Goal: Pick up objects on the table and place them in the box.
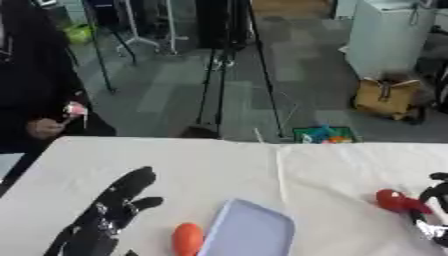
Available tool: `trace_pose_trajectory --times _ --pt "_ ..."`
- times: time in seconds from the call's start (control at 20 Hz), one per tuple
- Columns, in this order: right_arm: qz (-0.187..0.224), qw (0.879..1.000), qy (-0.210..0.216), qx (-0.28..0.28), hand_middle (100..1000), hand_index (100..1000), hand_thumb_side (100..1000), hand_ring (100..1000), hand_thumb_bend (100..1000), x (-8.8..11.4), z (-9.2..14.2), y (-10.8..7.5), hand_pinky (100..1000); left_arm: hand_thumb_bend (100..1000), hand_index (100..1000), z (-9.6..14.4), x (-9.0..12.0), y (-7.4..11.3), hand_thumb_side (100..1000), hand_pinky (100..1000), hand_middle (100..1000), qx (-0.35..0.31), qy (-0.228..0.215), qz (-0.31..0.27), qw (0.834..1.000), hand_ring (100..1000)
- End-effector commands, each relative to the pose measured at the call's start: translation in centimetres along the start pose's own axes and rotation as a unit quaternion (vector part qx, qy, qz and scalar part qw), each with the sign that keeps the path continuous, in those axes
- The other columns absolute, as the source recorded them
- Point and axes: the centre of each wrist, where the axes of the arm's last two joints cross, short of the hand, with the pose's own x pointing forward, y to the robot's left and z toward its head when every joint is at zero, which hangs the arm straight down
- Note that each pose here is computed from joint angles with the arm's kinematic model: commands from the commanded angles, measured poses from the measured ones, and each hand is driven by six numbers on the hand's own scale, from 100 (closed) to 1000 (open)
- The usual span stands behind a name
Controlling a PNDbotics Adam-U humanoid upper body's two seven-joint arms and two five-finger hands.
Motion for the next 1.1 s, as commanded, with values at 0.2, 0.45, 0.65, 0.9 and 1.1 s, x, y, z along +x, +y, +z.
trace_pose_trajectory --times 0.2,0.45,0.65,0.9,1.1 --pt "0.023 0.999 0.004 -0.028 304 642 638 866 145 -1.36 -0.04 -2.13 831 132 924 -0.39 0.47 0.34 1000 883 960 -0.010 -0.010 -0.007 1.000 1000" --pt "0.024 0.999 0.008 -0.040 283 625 611 853 118 -1.38 -0.06 -2.32 826 132 924 -0.37 0.46 0.33 1000 883 960 -0.010 -0.009 -0.006 1.000 1000" --pt "0.026 0.998 0.012 -0.047 266 608 568 841 130 -1.35 -0.05 -2.32 821 132 924 -0.36 0.46 0.34 1000 882 961 -0.010 -0.009 -0.007 1.000 1000" --pt "0.031 0.998 0.018 -0.059 242 586 526 821 106 -1.34 -0.09 -2.42 810 131 924 -0.39 0.46 0.33 1000 882 961 -0.012 -0.010 -0.007 1.000 1000" --pt "0.036 0.996 0.024 -0.076 225 565 513 798 100 -1.41 -0.09 -2.56 801 131 924 -0.43 0.47 0.33 1000 882 961 -0.013 -0.011 -0.007 1.000 1000"
